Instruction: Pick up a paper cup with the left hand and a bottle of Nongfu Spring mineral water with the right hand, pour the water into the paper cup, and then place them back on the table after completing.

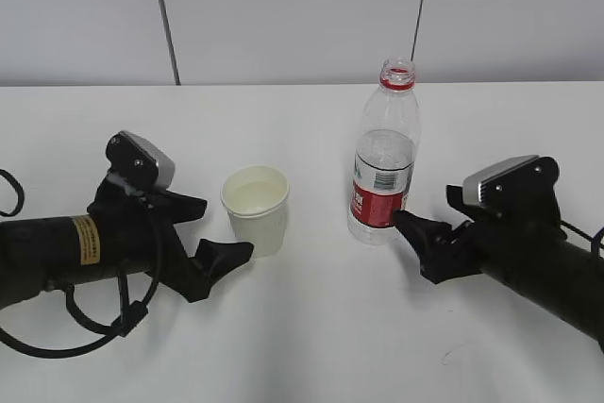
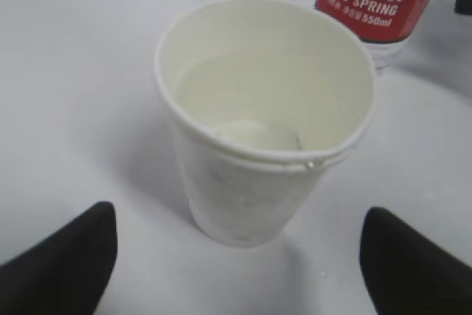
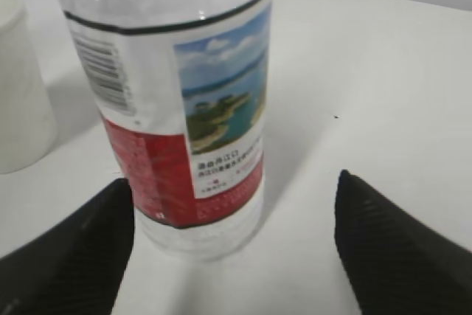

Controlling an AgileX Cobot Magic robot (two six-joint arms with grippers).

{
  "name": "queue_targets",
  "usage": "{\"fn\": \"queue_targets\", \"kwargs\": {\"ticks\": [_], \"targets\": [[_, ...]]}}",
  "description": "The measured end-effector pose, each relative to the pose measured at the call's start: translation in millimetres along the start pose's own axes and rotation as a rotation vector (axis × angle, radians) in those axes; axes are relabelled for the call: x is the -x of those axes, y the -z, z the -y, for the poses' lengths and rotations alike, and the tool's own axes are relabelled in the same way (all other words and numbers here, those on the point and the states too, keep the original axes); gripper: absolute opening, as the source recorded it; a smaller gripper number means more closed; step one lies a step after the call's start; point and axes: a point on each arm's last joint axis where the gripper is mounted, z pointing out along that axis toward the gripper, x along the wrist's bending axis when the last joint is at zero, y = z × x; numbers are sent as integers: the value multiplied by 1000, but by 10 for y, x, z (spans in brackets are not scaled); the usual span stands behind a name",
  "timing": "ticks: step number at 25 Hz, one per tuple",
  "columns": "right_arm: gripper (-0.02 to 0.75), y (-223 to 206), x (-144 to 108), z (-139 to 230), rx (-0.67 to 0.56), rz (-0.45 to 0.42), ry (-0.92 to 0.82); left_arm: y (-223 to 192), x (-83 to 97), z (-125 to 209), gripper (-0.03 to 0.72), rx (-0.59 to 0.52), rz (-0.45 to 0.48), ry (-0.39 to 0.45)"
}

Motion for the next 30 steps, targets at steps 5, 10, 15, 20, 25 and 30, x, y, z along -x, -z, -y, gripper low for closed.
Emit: {"fn": "queue_targets", "kwargs": {"ticks": [5,10,15,20,25,30], "targets": [[617,95,102,55,-28,139,-59,110,-81,-51,601,-66,-92,14],[601,140,298,67,-24,290,-137,243,-314,-6,586,-97,-198,74],[597,176,557,59,1,397,-206,428,-581,-15,585,-53,-322,156],[596,134,756,-25,56,454,-230,565,-768,23,584,-35,-411,220],[594,8,851,-117,15,459,-262,608,-951,-23,584,-150,-501,256],[594,-72,907,-352,-100,442,-324,698,-1136,-157,584,-344,-609,305]]}}
